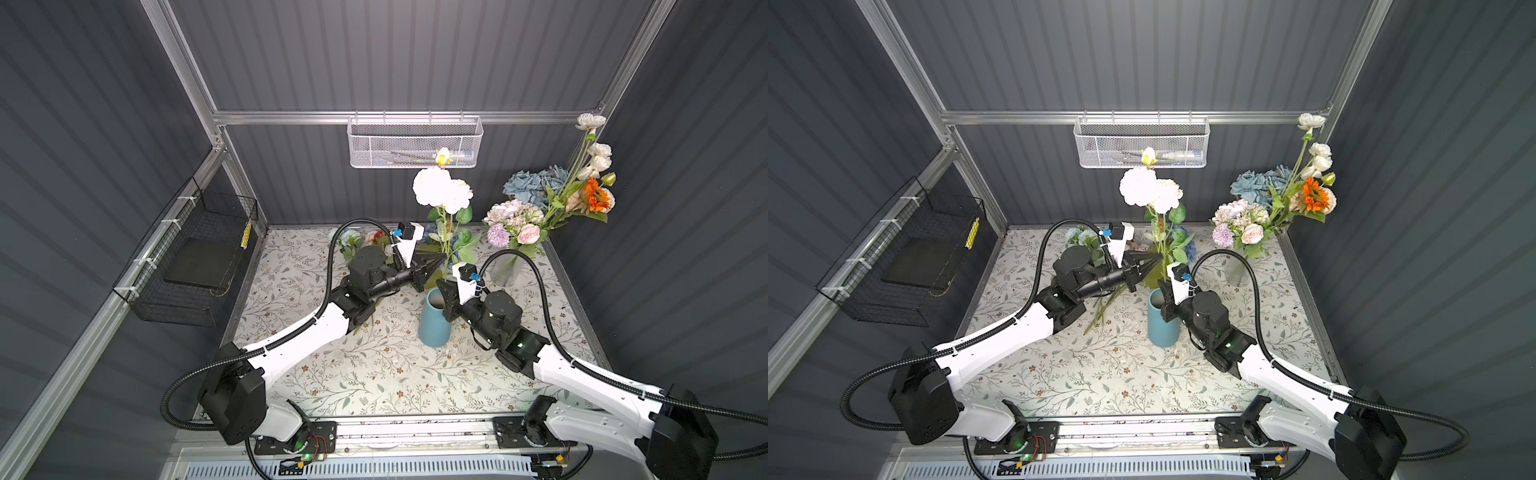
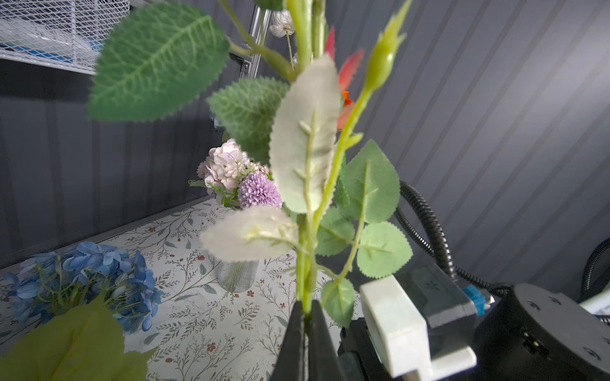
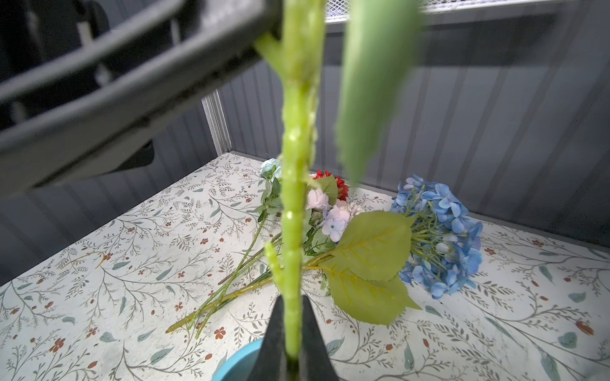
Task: Arrange the flowers into the vase
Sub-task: 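Grasp the rose stem low with the left gripper and lower it into the teal vase, then open both grippers and draw the left gripper back from the teal vase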
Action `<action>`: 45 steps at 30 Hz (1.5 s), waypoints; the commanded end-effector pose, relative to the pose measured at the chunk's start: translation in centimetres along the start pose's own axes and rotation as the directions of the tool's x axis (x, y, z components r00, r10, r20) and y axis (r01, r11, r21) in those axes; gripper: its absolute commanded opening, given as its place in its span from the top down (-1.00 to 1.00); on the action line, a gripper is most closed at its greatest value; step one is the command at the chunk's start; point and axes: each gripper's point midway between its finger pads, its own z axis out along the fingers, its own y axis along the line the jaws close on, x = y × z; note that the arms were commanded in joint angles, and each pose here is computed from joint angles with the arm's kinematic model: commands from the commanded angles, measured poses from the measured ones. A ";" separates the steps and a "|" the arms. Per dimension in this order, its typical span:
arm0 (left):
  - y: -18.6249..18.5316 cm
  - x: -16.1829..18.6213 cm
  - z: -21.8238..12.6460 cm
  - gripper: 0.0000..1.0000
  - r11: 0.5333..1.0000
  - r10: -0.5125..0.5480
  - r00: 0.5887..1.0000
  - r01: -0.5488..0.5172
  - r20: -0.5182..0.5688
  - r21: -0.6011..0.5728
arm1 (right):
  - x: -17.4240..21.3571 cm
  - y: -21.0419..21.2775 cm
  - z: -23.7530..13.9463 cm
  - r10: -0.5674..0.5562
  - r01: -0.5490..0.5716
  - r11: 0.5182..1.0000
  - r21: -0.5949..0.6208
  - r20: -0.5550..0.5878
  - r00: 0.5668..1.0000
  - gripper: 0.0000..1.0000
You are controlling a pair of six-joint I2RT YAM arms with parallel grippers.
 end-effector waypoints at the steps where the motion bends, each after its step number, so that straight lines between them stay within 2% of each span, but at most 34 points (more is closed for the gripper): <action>1: -1.0 -1.8 0.4 1.00 0.999 0.032 0.999 -0.033 0.043 0.034 | -0.6 0.7 -0.1 -0.007 0.008 0.999 -0.032 0.009 1.000 0.66; 3: -0.8 -1.6 0.4 1.00 0.999 0.032 0.999 -0.033 0.040 0.025 | -0.6 0.6 -0.2 0.001 -0.001 1.000 -0.028 0.002 1.000 0.10; 7: -0.1 -1.2 0.2 1.00 0.999 0.041 0.998 -0.041 0.039 -0.009 | -1.1 0.6 -0.7 0.011 -0.011 1.000 -0.026 0.008 1.000 -0.24; 11: 0.9 -0.2 0.0 1.00 0.997 0.047 0.999 -0.045 0.028 -0.056 | -1.8 0.1 -1.6 0.021 -0.020 1.000 -0.005 0.037 0.999 -0.47; 16: 2.2 2.4 -0.3 1.00 0.989 0.066 0.998 -0.068 -0.017 -0.131 | -3.0 -1.1 -3.8 0.020 -0.024 0.999 0.048 0.066 0.998 -0.69; 22: 2.6 5.8 -0.2 1.00 0.980 0.081 0.993 -0.095 -0.084 -0.172 | -4.7 -3.2 -7.1 0.017 -0.036 0.990 0.136 0.142 0.990 -0.85; 27: 2.5 8.8 0.2 1.00 0.977 0.075 0.987 -0.100 -0.139 -0.186 | -5.5 -5.2 -9.0 0.006 -0.050 0.970 0.237 0.184 0.983 -0.98; 31: 2.3 10.7 0.5 1.00 0.976 0.071 0.982 -0.105 -0.176 -0.192 | -6.1 -5.5 -9.5 0.017 -0.068 0.967 0.247 0.204 0.979 -0.98; 34: 2.3 11.4 0.6 0.80 0.976 0.065 0.980 -0.101 -0.188 -0.190 | -6.5 -5.4 -9.6 0.021 -0.073 0.968 0.241 0.214 0.977 -0.98; 40: 2.1 10.3 0.0 -0.17 0.972 0.052 0.985 -0.087 -0.165 -0.217 | -7.3 -5.1 -9.6 0.024 -0.079 0.971 0.228 0.235 0.972 -0.98; 45: 2.5 8.2 -2.0 -0.56 0.949 0.034 0.989 -0.076 -0.142 -0.305 | -8.1 -5.2 -10.0 0.030 -0.091 0.969 0.229 0.259 0.966 -0.98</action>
